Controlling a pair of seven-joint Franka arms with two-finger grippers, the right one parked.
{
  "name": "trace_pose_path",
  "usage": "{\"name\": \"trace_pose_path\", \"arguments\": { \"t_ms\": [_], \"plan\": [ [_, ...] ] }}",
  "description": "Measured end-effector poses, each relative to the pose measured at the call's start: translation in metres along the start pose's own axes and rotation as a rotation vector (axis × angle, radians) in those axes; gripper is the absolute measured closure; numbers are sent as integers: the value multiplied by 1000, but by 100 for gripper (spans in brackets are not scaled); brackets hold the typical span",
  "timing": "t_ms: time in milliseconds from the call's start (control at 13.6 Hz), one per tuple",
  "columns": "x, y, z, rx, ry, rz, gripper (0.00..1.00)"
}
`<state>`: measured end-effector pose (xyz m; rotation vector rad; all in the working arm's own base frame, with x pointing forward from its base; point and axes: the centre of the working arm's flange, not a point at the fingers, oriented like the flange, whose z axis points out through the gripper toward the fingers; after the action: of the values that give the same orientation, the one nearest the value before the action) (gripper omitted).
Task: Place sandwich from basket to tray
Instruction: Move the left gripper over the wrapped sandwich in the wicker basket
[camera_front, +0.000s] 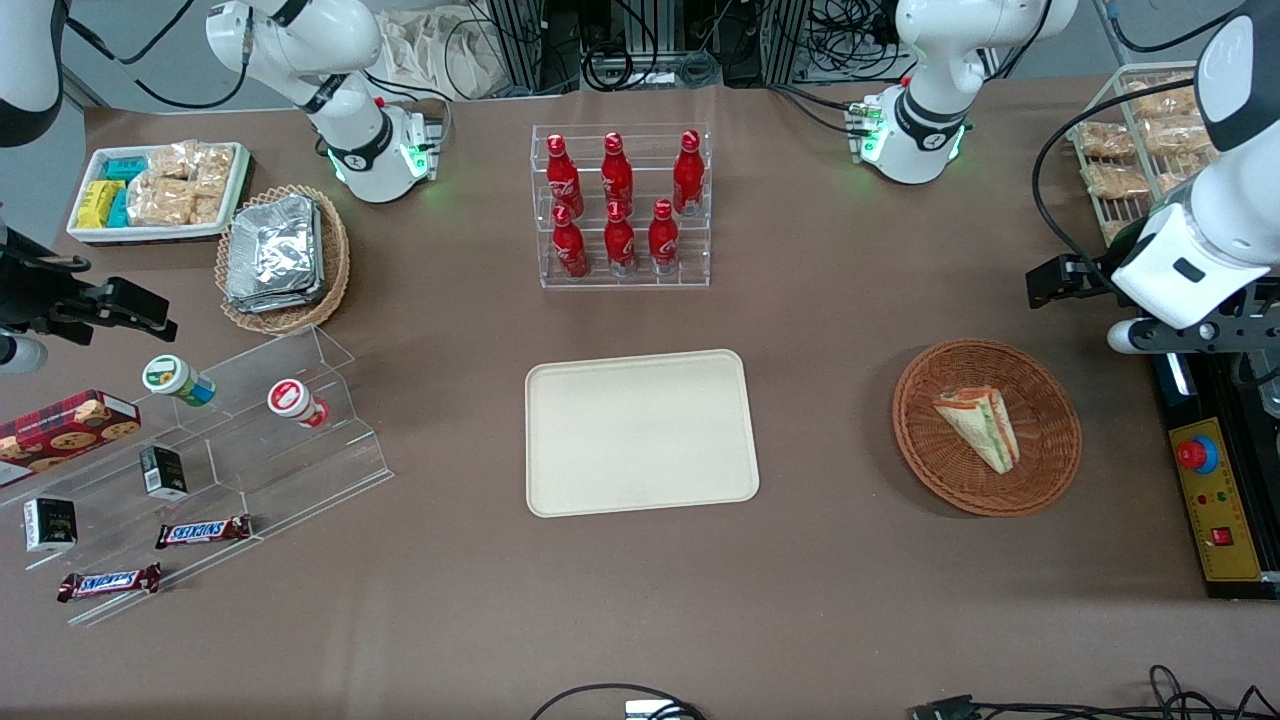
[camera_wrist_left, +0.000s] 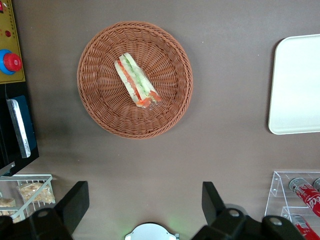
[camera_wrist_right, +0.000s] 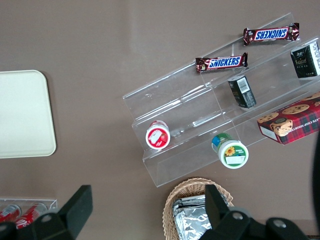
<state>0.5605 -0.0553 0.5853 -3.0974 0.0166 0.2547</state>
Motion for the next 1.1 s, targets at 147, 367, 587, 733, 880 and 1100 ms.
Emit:
{"name": "trace_pose_path", "arguments": {
  "t_ms": [147,367,587,733,880,1100],
  "plan": [
    [0,0,0,0,0,0,0],
    [0,0,0,0,0,0,0],
    [0,-1,0,0,0,-2,0],
    [0,-2,0,0,-1,-4,0],
    [1,-6,3,-1,-10,-14,0],
    [14,-12,24,-3,-47,-46,0]
  ]
}}
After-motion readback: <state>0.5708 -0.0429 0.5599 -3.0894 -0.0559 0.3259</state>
